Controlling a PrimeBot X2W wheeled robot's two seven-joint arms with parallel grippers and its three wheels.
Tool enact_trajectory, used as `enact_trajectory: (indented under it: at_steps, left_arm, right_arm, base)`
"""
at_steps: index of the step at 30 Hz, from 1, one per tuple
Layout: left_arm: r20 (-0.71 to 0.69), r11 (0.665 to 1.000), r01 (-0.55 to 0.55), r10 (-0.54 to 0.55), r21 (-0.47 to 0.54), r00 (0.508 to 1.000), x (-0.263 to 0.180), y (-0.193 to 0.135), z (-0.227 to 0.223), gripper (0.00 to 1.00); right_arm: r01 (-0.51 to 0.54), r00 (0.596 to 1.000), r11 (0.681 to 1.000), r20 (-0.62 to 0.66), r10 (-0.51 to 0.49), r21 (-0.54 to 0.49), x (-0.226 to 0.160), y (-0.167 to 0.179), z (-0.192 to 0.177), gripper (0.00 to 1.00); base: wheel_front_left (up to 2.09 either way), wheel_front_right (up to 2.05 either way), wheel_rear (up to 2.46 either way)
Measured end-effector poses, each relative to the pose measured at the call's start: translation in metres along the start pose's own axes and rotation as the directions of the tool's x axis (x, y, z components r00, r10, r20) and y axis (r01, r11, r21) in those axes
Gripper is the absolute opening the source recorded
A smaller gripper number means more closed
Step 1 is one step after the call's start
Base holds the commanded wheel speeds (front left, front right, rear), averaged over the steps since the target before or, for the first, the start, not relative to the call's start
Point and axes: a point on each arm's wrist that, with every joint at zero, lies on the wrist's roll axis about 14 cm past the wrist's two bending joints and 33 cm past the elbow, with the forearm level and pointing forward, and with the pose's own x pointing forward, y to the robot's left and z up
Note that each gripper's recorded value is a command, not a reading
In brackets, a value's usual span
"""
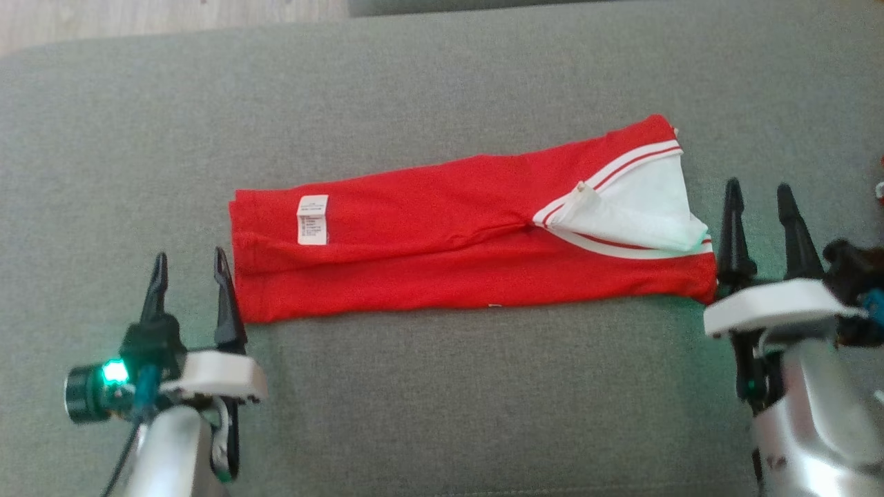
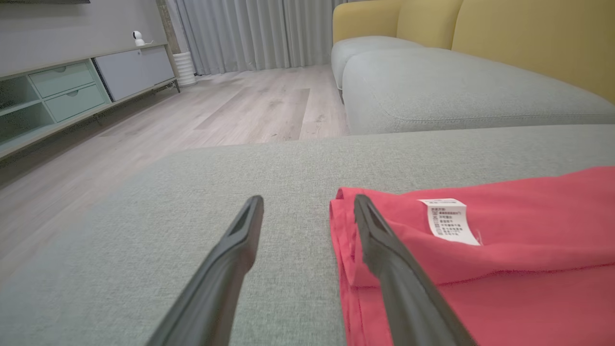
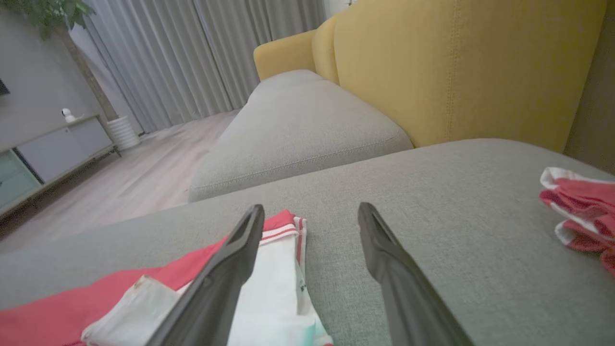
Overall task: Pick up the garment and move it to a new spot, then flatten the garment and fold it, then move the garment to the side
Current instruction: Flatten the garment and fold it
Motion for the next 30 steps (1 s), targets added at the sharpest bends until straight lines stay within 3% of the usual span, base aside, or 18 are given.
enact_trajectory:
  at_steps: [4, 19, 30]
  left_arm:
    - [0.027, 0.999, -0.032, 0.033, -0.02, 0.999, -0.019, 0.002, 0.005, 1.0]
    - [0.005, 0.999, -0.013, 0.014, -0.047, 1.0, -0.073, -0.005, -0.01, 1.0]
    - [-0.056, 0.997, -0.001, -0.003, -0.079, 0.998, -0.069, -0.013, -0.028, 1.0]
  right_arm:
    - [-0.026, 1.0, 0.995, -0.007, 0.025, -0.101, -0.016, 0.005, -0.002, 1.0]
    - [-0.044, 0.992, 0.998, -0.124, 0.037, -0.05, -0.05, 0.014, -0.041, 1.0]
    - [-0.046, 0.978, 0.996, -0.208, 0.028, -0.083, 0.007, 0.02, -0.056, 1.0]
  base:
    - [0.0, 0.0, 0.0]
    - [0.0, 0.0, 0.0]
    - [0.0, 0.0, 0.0]
